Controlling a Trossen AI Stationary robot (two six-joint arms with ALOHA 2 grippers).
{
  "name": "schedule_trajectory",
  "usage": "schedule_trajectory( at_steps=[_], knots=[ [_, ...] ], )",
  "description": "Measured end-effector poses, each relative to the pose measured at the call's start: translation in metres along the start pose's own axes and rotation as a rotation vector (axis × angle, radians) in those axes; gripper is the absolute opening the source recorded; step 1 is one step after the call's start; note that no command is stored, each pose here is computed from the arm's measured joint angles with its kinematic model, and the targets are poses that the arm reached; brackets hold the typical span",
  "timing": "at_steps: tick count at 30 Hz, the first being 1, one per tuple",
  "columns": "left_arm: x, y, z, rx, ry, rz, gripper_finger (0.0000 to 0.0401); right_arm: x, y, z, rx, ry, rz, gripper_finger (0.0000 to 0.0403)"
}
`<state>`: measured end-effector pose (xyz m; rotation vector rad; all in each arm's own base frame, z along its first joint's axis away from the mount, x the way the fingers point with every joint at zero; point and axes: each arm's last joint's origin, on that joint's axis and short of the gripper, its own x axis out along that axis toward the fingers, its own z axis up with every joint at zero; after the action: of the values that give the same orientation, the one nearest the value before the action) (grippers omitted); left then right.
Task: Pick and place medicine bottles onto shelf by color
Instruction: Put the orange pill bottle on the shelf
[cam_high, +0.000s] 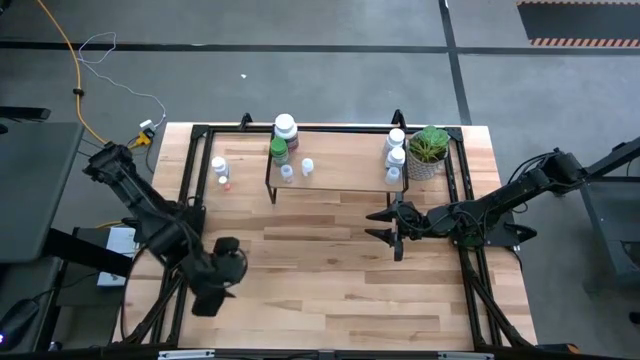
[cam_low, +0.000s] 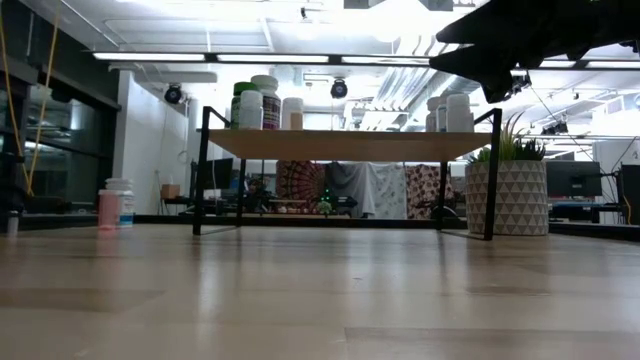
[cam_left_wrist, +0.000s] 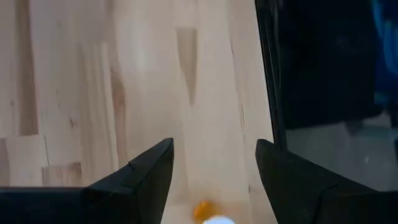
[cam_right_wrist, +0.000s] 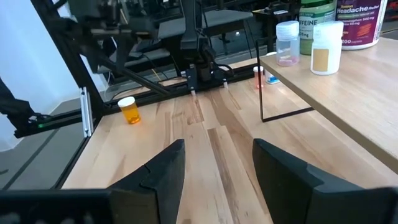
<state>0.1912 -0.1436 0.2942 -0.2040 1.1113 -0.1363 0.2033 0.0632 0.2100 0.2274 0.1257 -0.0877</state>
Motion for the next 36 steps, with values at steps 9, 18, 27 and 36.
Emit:
schedule_trajectory(
  at_steps=[9,18,27,36],
  knots=[
    [-0.003,-0.020,-0.015,-0.002,0.003,-0.050,0.0214,0.000,0.000,0.000,-0.012,-0.002,-0.001,0.0179],
    [-0.004,-0.025,-0.006,0.005,-0.112,-0.068,0.0214,0.000,0.000,0.000,-0.015,-0.002,-0.001,0.0179],
    [-0.004,-0.023,-0.006,0.001,-0.133,-0.035,0.0240,0.000,0.000,0.000,-0.015,-0.002,-0.001,0.0179],
    [-0.003,-0.020,-0.009,0.037,-0.098,0.000,0.0312,0.000,0.000,0.000,-0.016,-0.002,-0.001,0.0179]
  ],
)
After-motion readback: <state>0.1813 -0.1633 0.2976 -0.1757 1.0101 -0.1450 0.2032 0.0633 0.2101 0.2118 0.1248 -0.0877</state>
